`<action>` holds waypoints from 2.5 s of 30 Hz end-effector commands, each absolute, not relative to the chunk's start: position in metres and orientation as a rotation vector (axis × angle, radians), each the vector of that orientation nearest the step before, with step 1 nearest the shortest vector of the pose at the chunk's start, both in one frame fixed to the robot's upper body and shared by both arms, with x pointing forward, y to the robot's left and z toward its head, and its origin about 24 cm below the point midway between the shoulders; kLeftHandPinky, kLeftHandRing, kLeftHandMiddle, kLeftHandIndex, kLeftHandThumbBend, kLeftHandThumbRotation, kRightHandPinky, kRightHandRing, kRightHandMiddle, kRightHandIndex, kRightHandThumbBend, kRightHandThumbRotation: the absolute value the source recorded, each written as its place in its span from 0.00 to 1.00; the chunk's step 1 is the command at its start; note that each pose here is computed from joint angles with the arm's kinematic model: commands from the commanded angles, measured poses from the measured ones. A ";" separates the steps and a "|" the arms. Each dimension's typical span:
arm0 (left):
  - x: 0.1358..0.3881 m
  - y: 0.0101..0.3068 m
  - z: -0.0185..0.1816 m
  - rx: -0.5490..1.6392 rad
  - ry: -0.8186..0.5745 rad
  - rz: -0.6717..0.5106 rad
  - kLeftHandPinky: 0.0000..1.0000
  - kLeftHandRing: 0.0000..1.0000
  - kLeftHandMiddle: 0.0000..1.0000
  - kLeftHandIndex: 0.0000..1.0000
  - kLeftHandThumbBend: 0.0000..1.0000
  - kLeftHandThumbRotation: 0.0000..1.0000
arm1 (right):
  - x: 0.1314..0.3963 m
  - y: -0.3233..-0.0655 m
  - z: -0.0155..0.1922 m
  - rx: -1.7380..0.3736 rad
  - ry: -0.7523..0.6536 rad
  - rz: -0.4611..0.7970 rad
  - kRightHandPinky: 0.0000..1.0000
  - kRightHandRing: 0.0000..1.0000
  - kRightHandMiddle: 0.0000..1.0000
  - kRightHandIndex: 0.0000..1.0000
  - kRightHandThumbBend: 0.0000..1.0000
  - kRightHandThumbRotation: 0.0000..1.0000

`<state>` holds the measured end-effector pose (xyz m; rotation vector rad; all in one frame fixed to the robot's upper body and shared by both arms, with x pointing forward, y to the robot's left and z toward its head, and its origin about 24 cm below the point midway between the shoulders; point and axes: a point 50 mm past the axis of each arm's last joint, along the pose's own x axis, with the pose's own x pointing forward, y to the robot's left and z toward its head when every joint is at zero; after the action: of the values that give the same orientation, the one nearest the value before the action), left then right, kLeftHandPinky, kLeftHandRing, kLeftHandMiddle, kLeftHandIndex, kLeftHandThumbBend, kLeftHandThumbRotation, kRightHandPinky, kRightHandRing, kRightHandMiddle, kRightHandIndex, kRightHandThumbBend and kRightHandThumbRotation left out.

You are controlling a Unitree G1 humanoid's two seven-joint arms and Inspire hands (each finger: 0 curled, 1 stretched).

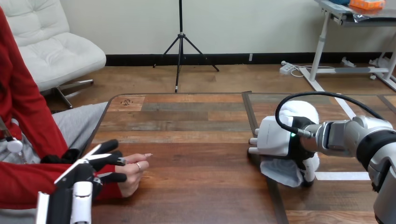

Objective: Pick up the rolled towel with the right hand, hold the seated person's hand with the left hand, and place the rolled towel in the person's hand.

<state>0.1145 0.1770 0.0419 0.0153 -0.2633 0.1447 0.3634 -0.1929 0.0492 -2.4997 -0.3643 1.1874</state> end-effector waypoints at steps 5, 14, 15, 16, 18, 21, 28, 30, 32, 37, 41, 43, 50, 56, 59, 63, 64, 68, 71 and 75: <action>0.118 0.173 0.054 -0.032 -0.353 0.173 0.63 0.79 0.80 0.54 0.49 1.00 | 0.365 -0.200 0.048 -2.563 -0.279 1.177 0.83 0.89 0.92 0.94 1.00 0.43; 0.117 0.176 0.055 -0.031 -0.350 0.185 0.65 0.80 0.81 0.54 0.50 1.00 | 0.364 -0.203 0.040 -2.509 -0.097 1.111 0.42 0.51 0.58 0.65 1.00 0.21; 0.117 0.176 0.055 -0.031 -0.349 0.186 0.65 0.80 0.81 0.54 0.50 1.00 | 0.363 -0.204 0.040 -2.504 -0.095 1.106 0.42 0.51 0.58 0.65 1.00 0.21; 0.116 0.176 0.055 -0.031 -0.349 0.187 0.66 0.80 0.81 0.55 0.50 1.00 | 0.363 -0.204 0.039 -2.501 -0.092 1.103 0.32 0.38 0.46 0.56 1.00 0.18; 0.116 0.177 0.055 -0.033 -0.347 0.190 0.67 0.80 0.81 0.55 0.50 1.00 | 0.363 -0.205 0.038 -2.479 -0.097 1.082 0.24 0.30 0.37 0.49 1.00 0.15; 0.116 0.177 0.055 -0.034 -0.344 0.192 0.68 0.80 0.80 0.55 0.51 1.00 | 0.362 -0.206 0.037 -2.450 -0.107 1.056 0.17 0.22 0.29 0.41 0.96 0.09; 0.117 0.178 0.055 -0.040 -0.341 0.190 0.69 0.81 0.80 0.55 0.53 1.00 | 0.360 -0.208 0.036 -2.401 -0.098 1.003 0.13 0.18 0.25 0.36 0.78 0.02; 0.118 0.178 0.055 -0.042 -0.344 0.189 0.70 0.81 0.80 0.54 0.53 1.00 | 0.361 -0.208 0.036 -2.387 -0.093 0.989 0.14 0.19 0.25 0.35 0.75 0.01; 0.119 0.178 0.055 -0.043 -0.346 0.188 0.70 0.81 0.80 0.54 0.53 1.00 | 0.361 -0.208 0.037 -2.386 -0.089 0.985 0.14 0.19 0.25 0.34 0.71 0.00; 0.120 0.178 0.056 -0.041 -0.351 0.185 0.69 0.80 0.80 0.54 0.52 1.00 | 0.362 -0.208 0.039 -2.379 -0.092 0.972 0.14 0.19 0.25 0.33 0.68 0.00; 0.122 0.178 0.055 -0.041 -0.355 0.183 0.67 0.78 0.79 0.53 0.51 1.00 | 0.363 -0.208 0.042 -2.363 -0.106 0.960 0.14 0.18 0.24 0.32 0.66 0.00; 0.123 0.177 0.055 -0.041 -0.355 0.182 0.66 0.78 0.79 0.53 0.50 1.00 | 0.364 -0.207 0.044 -2.356 -0.104 0.955 0.14 0.18 0.24 0.31 0.66 0.00; 0.125 0.177 0.055 -0.046 -0.358 0.171 0.65 0.78 0.79 0.53 0.49 1.00 | 0.368 -0.204 0.053 -2.269 -0.128 0.901 0.17 0.23 0.29 0.35 0.68 0.00; 0.127 0.176 0.055 -0.049 -0.363 0.165 0.64 0.78 0.79 0.53 0.49 1.00 | 0.371 -0.202 0.061 -2.183 -0.137 0.849 0.20 0.26 0.32 0.36 0.71 0.00; 0.128 0.175 0.055 -0.051 -0.367 0.161 0.64 0.78 0.78 0.53 0.49 1.00 | 0.372 -0.201 0.065 -2.162 -0.147 0.839 0.19 0.26 0.32 0.36 0.71 0.00; 0.129 0.175 0.055 -0.049 -0.368 0.156 0.63 0.78 0.78 0.53 0.48 1.00 | 0.374 -0.200 0.070 -2.152 -0.166 0.829 0.19 0.26 0.32 0.36 0.73 0.00; 0.130 0.175 0.055 -0.048 -0.368 0.156 0.63 0.78 0.78 0.53 0.48 1.00 | 0.374 -0.200 0.071 -2.151 -0.169 0.828 0.19 0.26 0.33 0.36 0.73 0.00; 0.131 0.175 0.055 -0.049 -0.369 0.151 0.62 0.77 0.78 0.53 0.48 1.00 | 0.377 -0.200 0.076 -2.157 -0.172 0.824 0.20 0.27 0.33 0.34 0.74 0.00; 0.132 0.174 0.055 -0.051 -0.372 0.150 0.61 0.77 0.78 0.53 0.48 1.00 | 0.378 -0.200 0.079 -2.153 -0.183 0.815 0.19 0.25 0.31 0.31 0.73 0.00; 0.133 0.174 0.055 -0.049 -0.374 0.150 0.59 0.76 0.78 0.52 0.47 1.00 | 0.379 -0.200 0.084 -2.136 -0.206 0.798 0.17 0.24 0.29 0.28 0.69 0.00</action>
<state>0.1155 0.1823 0.0442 0.0036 -0.2784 0.1390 0.3637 -0.2054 0.0514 -2.1460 -0.1091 0.9130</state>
